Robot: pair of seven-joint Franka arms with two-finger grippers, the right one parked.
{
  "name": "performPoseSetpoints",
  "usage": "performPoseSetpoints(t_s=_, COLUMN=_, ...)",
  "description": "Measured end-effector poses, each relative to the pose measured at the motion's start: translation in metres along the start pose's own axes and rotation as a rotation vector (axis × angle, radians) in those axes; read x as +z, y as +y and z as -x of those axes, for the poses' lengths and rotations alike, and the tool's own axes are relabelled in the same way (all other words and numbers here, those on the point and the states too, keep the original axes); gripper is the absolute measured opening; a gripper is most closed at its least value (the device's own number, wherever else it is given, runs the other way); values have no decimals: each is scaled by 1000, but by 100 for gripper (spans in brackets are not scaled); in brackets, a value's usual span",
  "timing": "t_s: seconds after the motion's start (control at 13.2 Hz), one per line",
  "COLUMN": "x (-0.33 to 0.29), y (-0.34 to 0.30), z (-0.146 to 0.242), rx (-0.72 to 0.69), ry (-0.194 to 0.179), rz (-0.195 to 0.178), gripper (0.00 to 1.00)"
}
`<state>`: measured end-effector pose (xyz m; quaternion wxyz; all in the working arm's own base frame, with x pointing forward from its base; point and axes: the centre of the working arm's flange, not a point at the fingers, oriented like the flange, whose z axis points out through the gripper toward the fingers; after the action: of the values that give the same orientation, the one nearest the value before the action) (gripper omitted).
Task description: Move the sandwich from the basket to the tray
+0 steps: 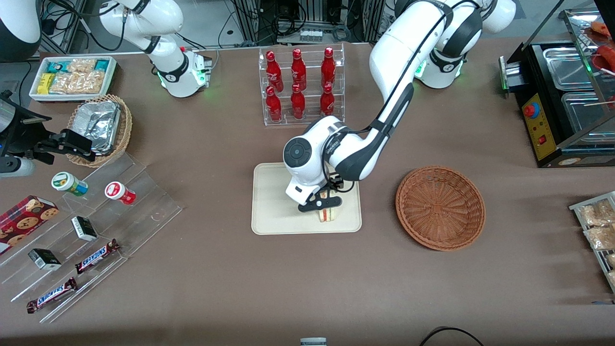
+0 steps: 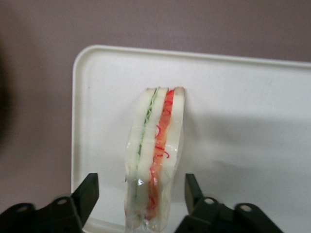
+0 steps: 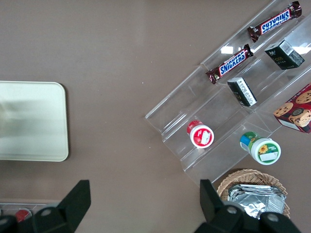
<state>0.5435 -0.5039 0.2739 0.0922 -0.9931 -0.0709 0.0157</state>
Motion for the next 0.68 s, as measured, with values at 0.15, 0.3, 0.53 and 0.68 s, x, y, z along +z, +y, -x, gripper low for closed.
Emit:
performPoseSetpoints(t_s=0.15, x=-47, y=-30, z=-12, rx=-42, ry=-11, rz=-36, gripper=100)
performPoseSetpoints(t_s=0.3, x=-109, y=-85, z=-31, rx=-112, ry=-20, rz=-55, gripper=100)
performPoseSetpoints(t_s=0.53, x=-187, y=-176, z=-55, rx=-213, ry=-11, rz=-1, gripper=100)
performPoseSetpoints(t_s=0.68, x=-218, y=-240, z=-63, rx=-197, ry=-62, rz=58, gripper=100)
